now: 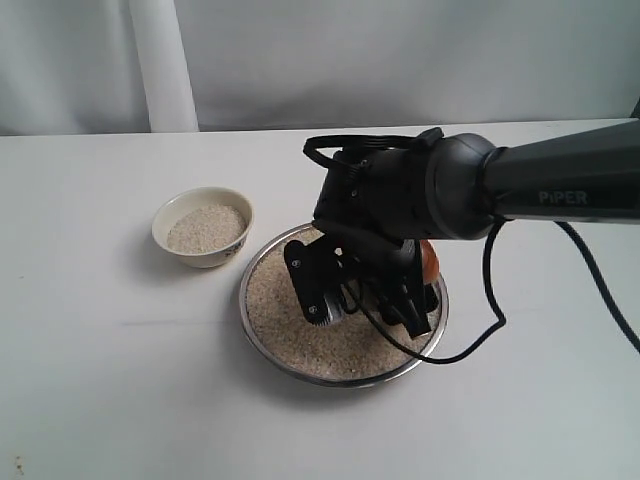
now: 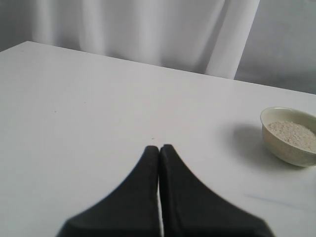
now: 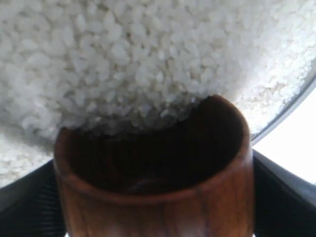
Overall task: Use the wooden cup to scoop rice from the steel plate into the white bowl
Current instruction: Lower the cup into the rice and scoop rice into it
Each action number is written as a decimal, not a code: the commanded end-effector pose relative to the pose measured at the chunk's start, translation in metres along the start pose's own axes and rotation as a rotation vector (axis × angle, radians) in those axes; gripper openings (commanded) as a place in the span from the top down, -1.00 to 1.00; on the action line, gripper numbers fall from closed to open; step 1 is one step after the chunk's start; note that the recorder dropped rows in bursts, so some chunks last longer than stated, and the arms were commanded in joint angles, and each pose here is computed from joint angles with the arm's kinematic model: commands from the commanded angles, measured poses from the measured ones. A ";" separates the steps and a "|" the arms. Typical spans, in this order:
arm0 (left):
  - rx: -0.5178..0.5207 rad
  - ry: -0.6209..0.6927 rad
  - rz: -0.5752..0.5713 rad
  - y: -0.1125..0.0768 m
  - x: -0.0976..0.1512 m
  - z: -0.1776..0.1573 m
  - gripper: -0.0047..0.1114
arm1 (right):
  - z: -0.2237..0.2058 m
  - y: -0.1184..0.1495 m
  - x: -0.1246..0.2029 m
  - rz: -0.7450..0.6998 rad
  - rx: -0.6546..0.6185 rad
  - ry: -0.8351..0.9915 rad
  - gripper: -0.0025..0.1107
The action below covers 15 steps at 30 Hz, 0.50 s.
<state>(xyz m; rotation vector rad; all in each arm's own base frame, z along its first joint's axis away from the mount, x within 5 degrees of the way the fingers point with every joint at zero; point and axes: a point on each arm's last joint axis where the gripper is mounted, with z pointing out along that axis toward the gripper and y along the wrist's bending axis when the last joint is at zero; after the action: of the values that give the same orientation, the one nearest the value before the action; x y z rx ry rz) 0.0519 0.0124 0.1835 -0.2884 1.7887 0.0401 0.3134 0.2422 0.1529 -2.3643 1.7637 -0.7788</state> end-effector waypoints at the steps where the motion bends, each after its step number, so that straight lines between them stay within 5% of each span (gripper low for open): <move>1: 0.003 0.003 -0.005 0.000 0.000 0.001 0.92 | -0.002 0.001 -0.004 0.020 -0.022 -0.050 0.96; 15: 0.003 0.003 -0.005 0.000 0.000 0.001 0.92 | -0.009 -0.001 -0.013 0.093 -0.079 -0.154 0.96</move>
<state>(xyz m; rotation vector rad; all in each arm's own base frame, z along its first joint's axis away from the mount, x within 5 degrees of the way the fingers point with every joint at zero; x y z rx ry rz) 0.0519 0.0124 0.1835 -0.2884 1.7887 0.0401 0.3070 0.2508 0.1515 -2.3427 1.8353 -0.5790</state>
